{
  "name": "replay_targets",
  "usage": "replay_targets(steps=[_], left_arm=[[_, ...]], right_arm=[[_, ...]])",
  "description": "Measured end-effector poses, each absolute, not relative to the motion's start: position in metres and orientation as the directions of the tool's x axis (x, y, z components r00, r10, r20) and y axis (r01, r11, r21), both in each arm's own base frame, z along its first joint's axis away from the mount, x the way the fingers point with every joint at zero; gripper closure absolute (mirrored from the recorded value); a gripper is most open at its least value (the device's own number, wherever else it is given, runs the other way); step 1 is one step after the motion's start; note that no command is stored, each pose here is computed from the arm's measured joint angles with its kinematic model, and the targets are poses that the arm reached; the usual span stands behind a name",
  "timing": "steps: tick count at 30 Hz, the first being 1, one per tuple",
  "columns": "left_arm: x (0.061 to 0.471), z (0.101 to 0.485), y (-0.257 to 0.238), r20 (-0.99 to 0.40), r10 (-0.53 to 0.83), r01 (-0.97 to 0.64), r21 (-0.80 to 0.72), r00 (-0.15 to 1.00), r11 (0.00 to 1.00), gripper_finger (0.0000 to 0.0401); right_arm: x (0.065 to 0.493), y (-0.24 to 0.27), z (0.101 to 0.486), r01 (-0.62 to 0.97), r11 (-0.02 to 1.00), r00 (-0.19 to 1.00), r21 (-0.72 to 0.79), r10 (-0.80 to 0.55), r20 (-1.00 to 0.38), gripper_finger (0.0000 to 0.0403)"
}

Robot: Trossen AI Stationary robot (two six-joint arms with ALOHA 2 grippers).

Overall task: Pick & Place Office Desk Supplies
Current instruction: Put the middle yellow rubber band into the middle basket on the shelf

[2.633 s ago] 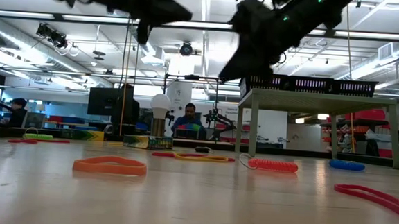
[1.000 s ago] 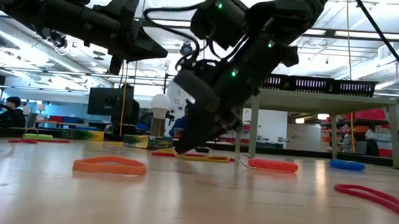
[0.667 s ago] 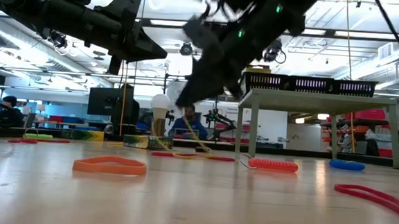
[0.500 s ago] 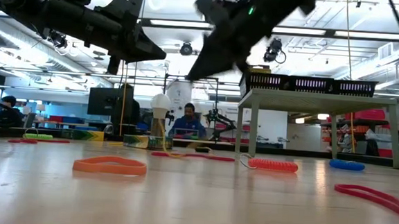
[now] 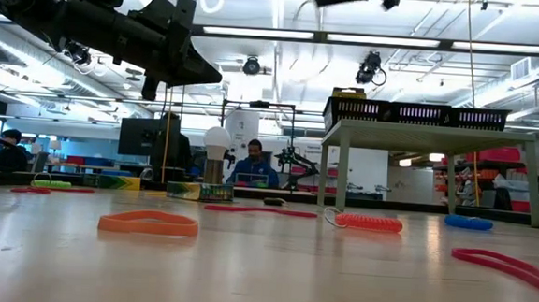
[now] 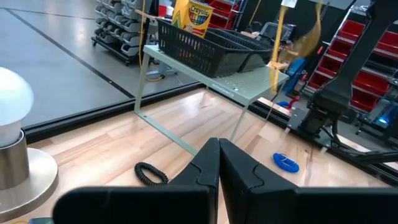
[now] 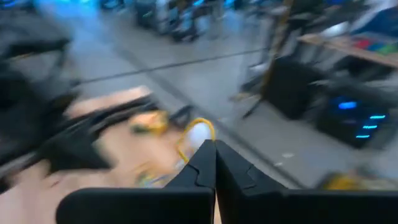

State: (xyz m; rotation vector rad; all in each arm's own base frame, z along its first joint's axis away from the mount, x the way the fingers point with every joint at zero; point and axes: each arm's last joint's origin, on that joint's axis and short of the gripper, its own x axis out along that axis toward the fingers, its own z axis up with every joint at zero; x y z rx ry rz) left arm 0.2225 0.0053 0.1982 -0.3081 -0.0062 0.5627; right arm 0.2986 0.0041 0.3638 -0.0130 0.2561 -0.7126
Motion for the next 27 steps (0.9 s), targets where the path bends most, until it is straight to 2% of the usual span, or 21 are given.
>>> replay_targets(steps=[8,14,20,27], left_arm=[[0.222,0.196,0.005,-0.093,0.526,-0.529,-0.282,0.846,0.801,0.0392],[0.222,0.196,0.005,-0.097,0.525,-0.530,-0.284,0.845,0.799,0.0392],[0.222,0.196,0.005,-0.098,0.525,-0.530,-0.284,0.845,0.799,0.0392],[0.222,0.195,0.005,-0.105,0.526,-0.532,-0.280,0.844,0.799,0.0392]], right_arm=[[0.240,-0.036,0.410,0.830,0.546,0.539,-0.111,-0.837,-0.092,0.0403],[0.208,-0.060,0.416,0.908,0.405,0.394,-0.105,-0.912,-0.112,0.0403],[0.193,-0.086,0.392,0.961,0.253,0.218,-0.114,-0.943,-0.250,0.0403],[0.188,-0.109,0.343,0.984,0.166,0.131,-0.062,-0.917,-0.376,0.0403]])
